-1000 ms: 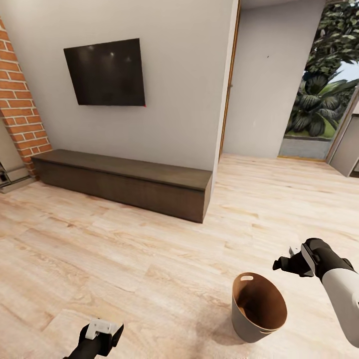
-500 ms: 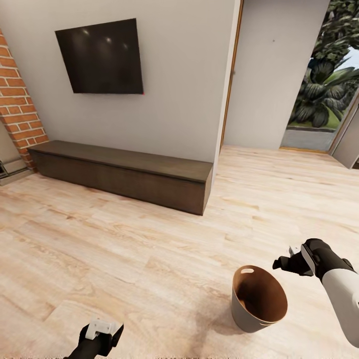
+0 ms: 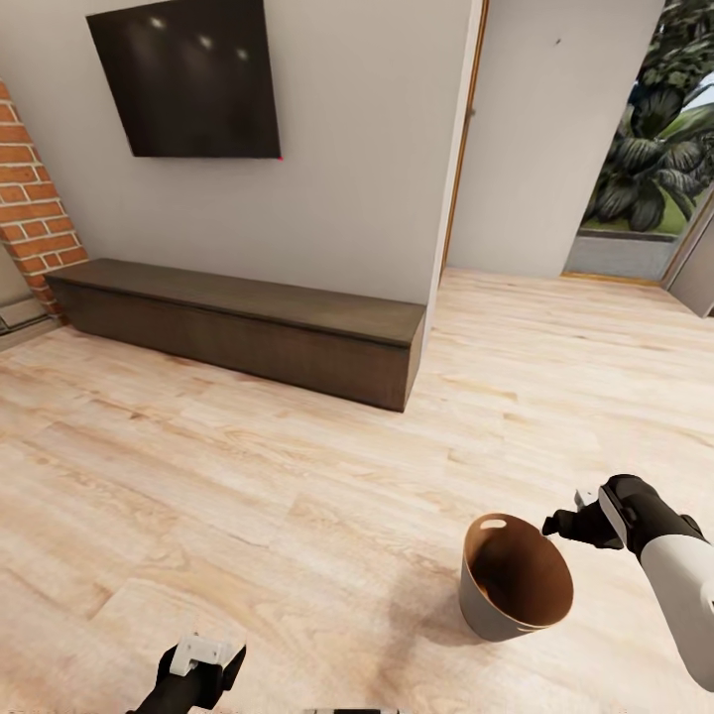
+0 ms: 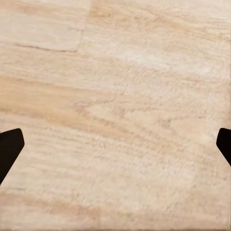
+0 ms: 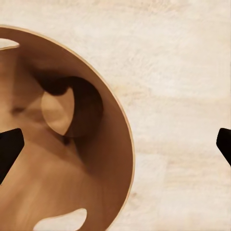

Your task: Put the three can of soda from the living room inside the tash can in the kitchen.

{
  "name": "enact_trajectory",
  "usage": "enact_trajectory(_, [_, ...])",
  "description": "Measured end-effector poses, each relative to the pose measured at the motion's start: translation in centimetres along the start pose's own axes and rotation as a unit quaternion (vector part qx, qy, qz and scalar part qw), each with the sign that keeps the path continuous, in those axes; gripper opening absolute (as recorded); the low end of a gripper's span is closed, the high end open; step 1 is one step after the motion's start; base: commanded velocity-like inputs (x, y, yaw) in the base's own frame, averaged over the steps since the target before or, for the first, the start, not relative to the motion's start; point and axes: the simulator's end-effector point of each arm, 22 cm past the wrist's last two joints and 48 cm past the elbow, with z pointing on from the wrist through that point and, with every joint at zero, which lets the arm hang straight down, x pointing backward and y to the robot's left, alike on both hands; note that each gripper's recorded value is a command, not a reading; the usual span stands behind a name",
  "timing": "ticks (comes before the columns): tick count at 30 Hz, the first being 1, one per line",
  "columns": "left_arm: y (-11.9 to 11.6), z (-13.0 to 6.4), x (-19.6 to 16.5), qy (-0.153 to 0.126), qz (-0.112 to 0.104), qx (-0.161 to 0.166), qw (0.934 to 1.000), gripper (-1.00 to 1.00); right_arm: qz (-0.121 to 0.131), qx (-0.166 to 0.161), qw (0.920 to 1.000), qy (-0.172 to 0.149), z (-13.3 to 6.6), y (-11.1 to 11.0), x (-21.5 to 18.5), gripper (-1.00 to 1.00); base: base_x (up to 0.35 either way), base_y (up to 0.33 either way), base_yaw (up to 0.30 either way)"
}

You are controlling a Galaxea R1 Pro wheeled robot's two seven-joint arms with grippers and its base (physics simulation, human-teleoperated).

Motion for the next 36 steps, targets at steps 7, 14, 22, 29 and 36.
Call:
enact_trajectory(7, [0.0,0.3,1.3,0.014,-0.003,0.001,0.9999,1.00,-0.002,0.003,0.9999,0.014,1.5,-0.1,0.8,1.00,0.000,0.000,0.000])
enact_trajectory(14, [-0.1,0.7,2.6,0.028,-0.005,0.002,0.9996,1.00,-0.003,0.007,0.9996,0.028,3.0,-0.2,1.6,1.00,0.000,0.000,0.000])
enact_trajectory(22, [-0.1,0.7,2.8,0.030,-0.005,0.003,0.9995,1.00,-0.003,0.007,0.9995,0.030,3.2,-0.2,1.7,1.00,0.000,0.000,0.000])
enact_trajectory(29, [-0.1,0.9,3.5,0.038,-0.007,0.003,0.9992,1.00,-0.005,0.013,0.9992,0.038,4.0,-0.4,2.3,1.00,0.000,0.000,0.000])
enact_trajectory(36, [-0.2,1.1,4.8,0.052,-0.009,0.004,0.9986,1.00,-0.010,0.034,0.9980,0.053,5.4,-1.2,3.2,1.00,0.000,0.000,0.000])
